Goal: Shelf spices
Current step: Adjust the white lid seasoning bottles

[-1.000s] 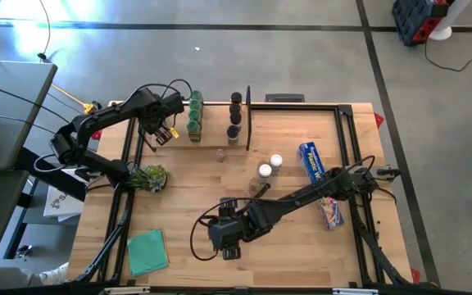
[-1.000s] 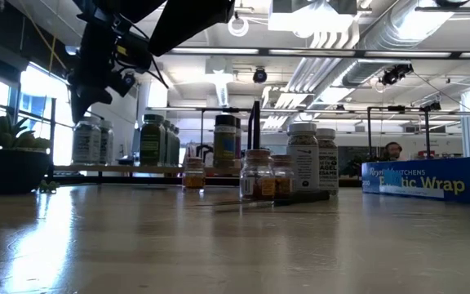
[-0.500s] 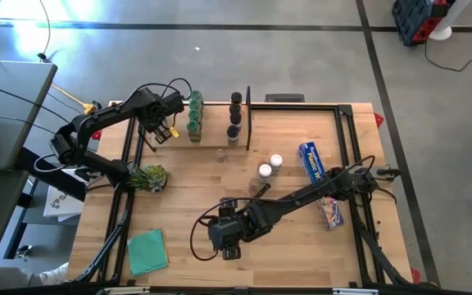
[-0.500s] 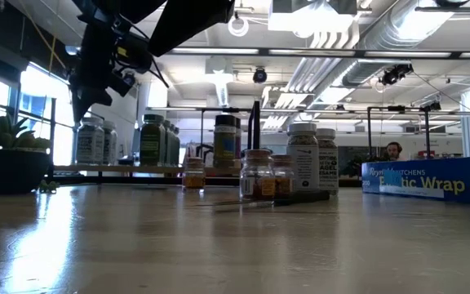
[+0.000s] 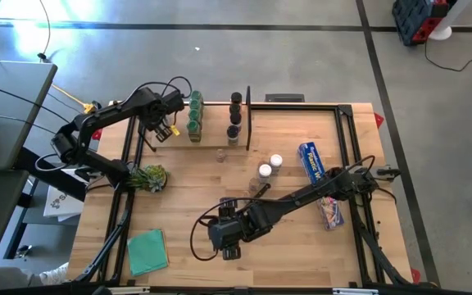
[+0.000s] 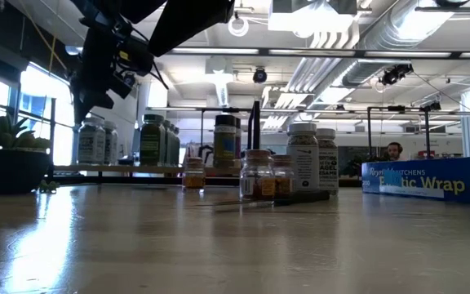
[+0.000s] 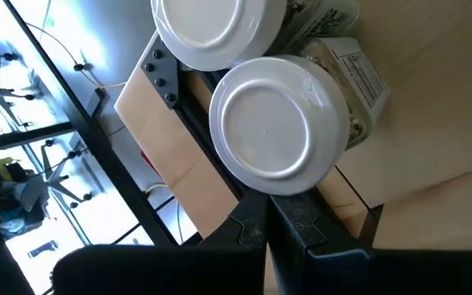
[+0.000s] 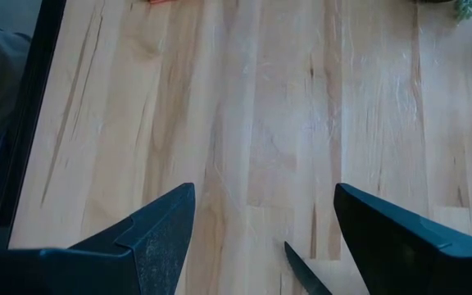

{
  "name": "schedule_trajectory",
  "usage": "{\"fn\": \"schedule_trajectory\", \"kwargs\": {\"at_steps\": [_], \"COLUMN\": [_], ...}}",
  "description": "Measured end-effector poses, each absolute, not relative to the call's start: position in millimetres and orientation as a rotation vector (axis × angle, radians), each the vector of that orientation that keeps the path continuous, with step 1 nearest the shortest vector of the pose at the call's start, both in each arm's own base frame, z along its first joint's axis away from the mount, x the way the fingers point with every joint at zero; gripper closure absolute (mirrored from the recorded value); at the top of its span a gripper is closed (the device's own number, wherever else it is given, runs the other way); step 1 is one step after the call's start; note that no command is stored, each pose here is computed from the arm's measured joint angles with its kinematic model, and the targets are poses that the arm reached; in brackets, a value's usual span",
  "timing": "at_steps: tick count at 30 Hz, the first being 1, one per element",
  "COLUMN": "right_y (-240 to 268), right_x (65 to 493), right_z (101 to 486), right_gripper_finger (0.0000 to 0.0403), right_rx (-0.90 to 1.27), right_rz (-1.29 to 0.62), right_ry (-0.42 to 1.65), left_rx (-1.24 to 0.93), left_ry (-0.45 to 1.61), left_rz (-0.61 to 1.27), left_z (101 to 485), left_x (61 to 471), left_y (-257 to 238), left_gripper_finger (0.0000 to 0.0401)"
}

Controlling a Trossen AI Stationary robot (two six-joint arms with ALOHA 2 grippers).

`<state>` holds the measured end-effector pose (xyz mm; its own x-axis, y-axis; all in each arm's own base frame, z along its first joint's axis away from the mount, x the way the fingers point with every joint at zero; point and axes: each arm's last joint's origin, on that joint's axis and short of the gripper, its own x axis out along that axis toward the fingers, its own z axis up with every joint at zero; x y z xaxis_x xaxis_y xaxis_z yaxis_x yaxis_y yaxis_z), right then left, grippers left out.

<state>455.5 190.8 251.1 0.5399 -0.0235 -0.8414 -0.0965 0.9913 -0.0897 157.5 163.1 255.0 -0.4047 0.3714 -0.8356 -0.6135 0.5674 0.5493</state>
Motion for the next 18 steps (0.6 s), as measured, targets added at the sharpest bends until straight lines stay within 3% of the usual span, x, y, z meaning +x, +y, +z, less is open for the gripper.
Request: {"fn": "schedule_trajectory", "kwargs": {"at_steps": [18], "right_y": [190.6], "right_x": [455.4], "right_z": [251.1], "right_gripper_finger": [0.0116], "right_rx": [-0.131], "right_rz": [0.043], "right_ry": [1.002], "left_rx": [-0.187], "left_ry": [1.601], "left_rz": [1.129], "left_z": [255.0], "left_x": [159.7], "left_y": [171.5], "left_gripper_finger": [0.0401]}}
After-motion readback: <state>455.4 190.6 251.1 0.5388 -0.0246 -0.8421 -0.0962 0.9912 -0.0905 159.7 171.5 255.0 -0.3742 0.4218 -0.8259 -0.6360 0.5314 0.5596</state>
